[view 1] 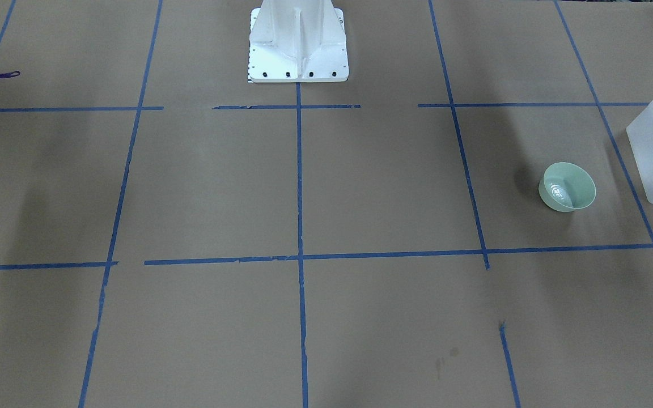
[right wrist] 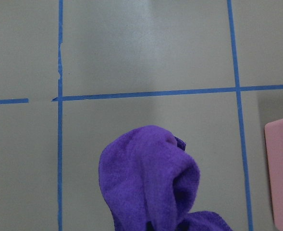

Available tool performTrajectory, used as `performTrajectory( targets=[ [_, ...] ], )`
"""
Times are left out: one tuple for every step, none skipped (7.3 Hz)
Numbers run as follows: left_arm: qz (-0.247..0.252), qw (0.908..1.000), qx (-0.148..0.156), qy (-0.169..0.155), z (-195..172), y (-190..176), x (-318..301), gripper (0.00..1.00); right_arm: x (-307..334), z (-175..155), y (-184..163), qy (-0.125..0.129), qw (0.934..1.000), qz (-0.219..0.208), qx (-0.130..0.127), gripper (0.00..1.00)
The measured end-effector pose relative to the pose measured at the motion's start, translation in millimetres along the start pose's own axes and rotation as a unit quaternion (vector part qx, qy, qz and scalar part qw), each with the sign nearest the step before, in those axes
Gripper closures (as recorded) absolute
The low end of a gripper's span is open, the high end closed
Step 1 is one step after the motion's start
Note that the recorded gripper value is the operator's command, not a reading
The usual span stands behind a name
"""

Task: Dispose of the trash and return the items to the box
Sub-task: 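Lift the purple cloth with the right gripper and carry it toward the pink bin, then release the yellow cup into the clear bin with the left gripper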

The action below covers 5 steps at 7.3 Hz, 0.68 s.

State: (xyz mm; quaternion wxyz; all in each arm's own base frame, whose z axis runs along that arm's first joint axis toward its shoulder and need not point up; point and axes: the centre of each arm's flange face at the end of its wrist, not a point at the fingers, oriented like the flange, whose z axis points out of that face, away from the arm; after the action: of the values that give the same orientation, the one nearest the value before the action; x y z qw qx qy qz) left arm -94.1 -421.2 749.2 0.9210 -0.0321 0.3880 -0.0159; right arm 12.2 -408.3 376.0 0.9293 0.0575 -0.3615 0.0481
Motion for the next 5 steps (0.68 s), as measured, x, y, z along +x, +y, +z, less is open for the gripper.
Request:
performTrajectory(
  targets=[
    [-0.010, 0.9999, 0.009, 0.001, 10, 1, -9, 1.00, 18, -14, -7, 0.008, 0.9999, -0.013, 0.001, 1.00],
    [-0.020, 0.9996, 0.022, 0.001, 17, 1, -15, 1.00, 34, -22, -10, 0.012, 0.9998, -0.018, 0.003, 1.00],
    [-0.024, 0.9993, 0.029, 0.006, 21, 1, -17, 1.00, 44, -25, -9, 0.014, 0.9996, -0.022, 0.004, 1.00],
    [-0.024, 0.9991, 0.031, 0.017, 25, 1, -15, 1.00, 54, -25, -8, 0.016, 0.9995, -0.028, 0.002, 1.00],
    [-0.021, 0.9991, 0.026, 0.027, 30, 0, -9, 1.00, 69, -25, -8, 0.018, 0.9991, -0.038, 0.001, 1.00]
  ],
)
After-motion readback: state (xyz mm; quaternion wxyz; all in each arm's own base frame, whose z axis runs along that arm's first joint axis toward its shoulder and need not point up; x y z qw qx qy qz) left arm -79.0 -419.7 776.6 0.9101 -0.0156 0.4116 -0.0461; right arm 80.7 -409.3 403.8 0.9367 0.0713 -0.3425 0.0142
